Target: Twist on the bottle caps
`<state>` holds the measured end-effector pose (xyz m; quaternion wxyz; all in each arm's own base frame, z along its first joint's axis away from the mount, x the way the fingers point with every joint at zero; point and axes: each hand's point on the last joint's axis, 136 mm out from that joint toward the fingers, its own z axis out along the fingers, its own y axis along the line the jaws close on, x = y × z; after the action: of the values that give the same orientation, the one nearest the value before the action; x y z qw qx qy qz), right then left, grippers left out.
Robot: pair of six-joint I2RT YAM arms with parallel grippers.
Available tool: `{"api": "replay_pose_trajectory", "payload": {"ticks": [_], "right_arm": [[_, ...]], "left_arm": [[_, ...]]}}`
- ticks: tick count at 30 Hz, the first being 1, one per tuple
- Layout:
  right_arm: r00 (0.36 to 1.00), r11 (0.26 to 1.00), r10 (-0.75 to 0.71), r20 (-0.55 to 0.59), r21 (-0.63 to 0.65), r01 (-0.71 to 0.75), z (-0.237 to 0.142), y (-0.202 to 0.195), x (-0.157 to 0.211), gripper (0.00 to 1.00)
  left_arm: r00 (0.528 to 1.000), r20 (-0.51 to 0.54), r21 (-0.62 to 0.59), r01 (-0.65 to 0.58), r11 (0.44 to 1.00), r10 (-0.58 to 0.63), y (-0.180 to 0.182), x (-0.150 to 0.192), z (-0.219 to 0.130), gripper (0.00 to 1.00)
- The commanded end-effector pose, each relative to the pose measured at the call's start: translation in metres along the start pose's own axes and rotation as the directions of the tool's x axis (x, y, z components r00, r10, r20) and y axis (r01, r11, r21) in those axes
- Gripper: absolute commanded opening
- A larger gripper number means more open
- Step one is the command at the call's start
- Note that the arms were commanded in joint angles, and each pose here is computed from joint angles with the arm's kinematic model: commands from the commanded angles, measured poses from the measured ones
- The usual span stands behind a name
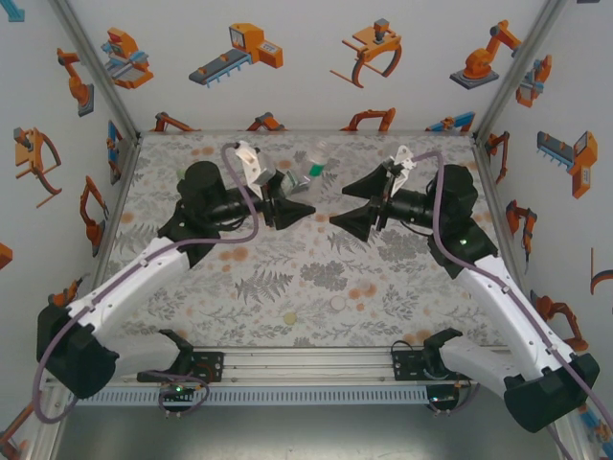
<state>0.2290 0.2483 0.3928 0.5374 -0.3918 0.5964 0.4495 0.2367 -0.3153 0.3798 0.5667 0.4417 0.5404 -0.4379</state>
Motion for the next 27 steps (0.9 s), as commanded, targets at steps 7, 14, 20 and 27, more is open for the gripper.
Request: {"api": "replay_pose_trajectory", "payload": {"ticks": [7, 14, 20, 27], "right_arm": [[0.99, 0.996, 0.061, -0.127, 0.078, -0.052, 0.017, 0.002, 0.048, 0.69], [0.94, 0.966, 0.173, -0.295, 0.236, -0.104, 0.042, -0.003, 0.112, 0.66], [0.835, 0.833, 0.436, -0.335, 0.502, -0.233, 0.034, -0.026, 0.173, 0.6], [0.683, 0.583, 0.66, -0.314, 0.787, -0.202, -0.023, -0.04, 0.232, 0.53]], "left_arm": [[0.983, -0.168, -0.155, 0.047, 0.987, -0.074, 0.024, 0.009, -0.051, 0.16], [0.976, -0.185, -0.211, 0.073, 0.975, -0.114, 0.036, 0.014, -0.078, 0.0], [0.972, -0.224, -0.238, 0.015, 0.971, -0.069, 0.04, 0.029, -0.089, 0.0], [0.964, -0.266, -0.261, -0.069, 0.963, -0.003, 0.039, 0.05, -0.097, 0.0]]}}
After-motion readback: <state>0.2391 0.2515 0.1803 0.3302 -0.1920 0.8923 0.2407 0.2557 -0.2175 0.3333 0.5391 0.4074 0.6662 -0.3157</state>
